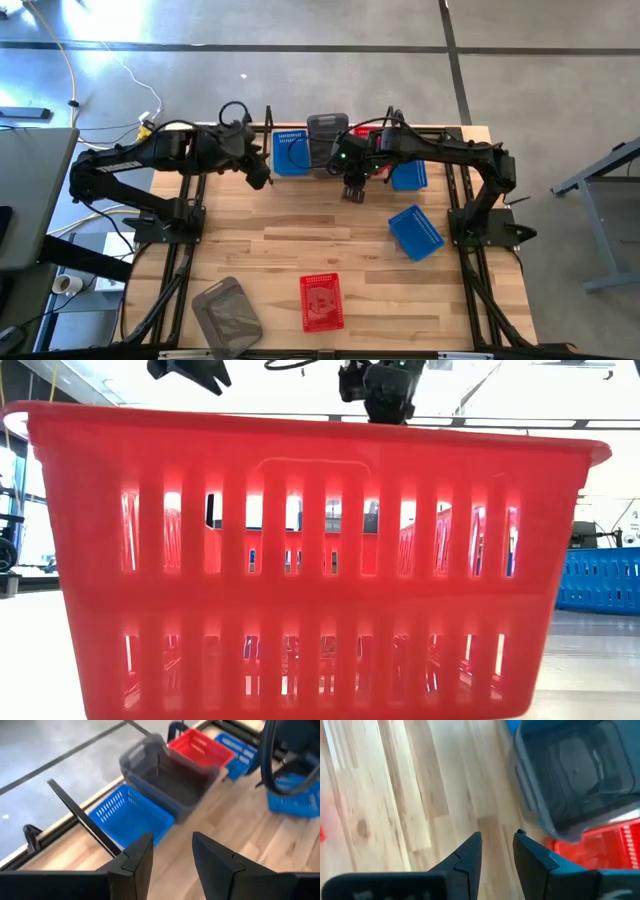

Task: Stack baskets on shelf by color
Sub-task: Stack the bottom blue bin on the blue bin on the shelf

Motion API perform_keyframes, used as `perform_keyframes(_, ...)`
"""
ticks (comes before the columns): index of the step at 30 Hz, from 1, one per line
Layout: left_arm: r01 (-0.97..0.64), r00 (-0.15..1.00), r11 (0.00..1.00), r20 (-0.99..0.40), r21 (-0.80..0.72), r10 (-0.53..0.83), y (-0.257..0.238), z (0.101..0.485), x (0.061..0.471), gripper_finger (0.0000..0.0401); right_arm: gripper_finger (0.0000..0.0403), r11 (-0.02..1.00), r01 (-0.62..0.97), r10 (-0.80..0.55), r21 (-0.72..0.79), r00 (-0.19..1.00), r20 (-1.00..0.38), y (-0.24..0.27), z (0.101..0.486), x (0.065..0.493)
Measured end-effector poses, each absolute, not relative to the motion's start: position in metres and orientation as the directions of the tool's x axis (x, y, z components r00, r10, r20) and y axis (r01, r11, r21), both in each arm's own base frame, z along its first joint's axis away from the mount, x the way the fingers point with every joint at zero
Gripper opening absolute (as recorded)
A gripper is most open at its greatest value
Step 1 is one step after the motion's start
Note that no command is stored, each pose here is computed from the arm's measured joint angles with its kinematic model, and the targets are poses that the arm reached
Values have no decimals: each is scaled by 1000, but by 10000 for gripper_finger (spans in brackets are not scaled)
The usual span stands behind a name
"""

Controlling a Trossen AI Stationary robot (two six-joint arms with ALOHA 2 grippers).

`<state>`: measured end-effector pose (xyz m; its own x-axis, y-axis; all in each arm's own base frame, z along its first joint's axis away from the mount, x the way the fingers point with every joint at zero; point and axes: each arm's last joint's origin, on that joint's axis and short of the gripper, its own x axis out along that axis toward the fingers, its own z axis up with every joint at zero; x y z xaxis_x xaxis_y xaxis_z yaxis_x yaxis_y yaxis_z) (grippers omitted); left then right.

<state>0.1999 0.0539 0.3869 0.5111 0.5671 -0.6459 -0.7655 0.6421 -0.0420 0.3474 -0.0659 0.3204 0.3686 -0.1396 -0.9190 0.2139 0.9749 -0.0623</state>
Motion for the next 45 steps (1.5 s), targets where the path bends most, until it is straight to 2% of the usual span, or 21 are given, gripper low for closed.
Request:
perform_keyframes(9,-743,504,665,-719,-78,479,29,352,203,129,99,964,252,-130,-83,176,-976,-36,297,332)
perform_keyframes(18,-705,518,698,-764,-127,385,8,335,204,129,99,961,269,-96,-64,109,-989,-4,274,309)
perform_keyframes(24,-670,519,725,-798,-159,305,-7,323,204,129,99,955,295,-79,-41,120,-990,17,274,275)
perform_keyframes(28,-644,528,748,-802,-162,280,-14,322,204,129,99,963,268,-13,26,142,-990,29,277,245)
perform_keyframes(33,-654,534,731,-804,-195,263,-19,322,203,129,99,964,243,75,112,155,-985,39,276,208)
perform_keyframes(39,-641,539,721,-822,-261,181,-25,322,203,129,99,968,196,128,158,156,-979,50,270,178)
perform_keyframes(41,-664,541,689,-823,-290,176,-26,322,203,129,99,963,228,114,146,149,-982,51,266,171)
perform_keyframes(45,-709,544,617,-821,-341,172,-29,322,203,129,99,910,407,38,81,113,-993,48,254,161)
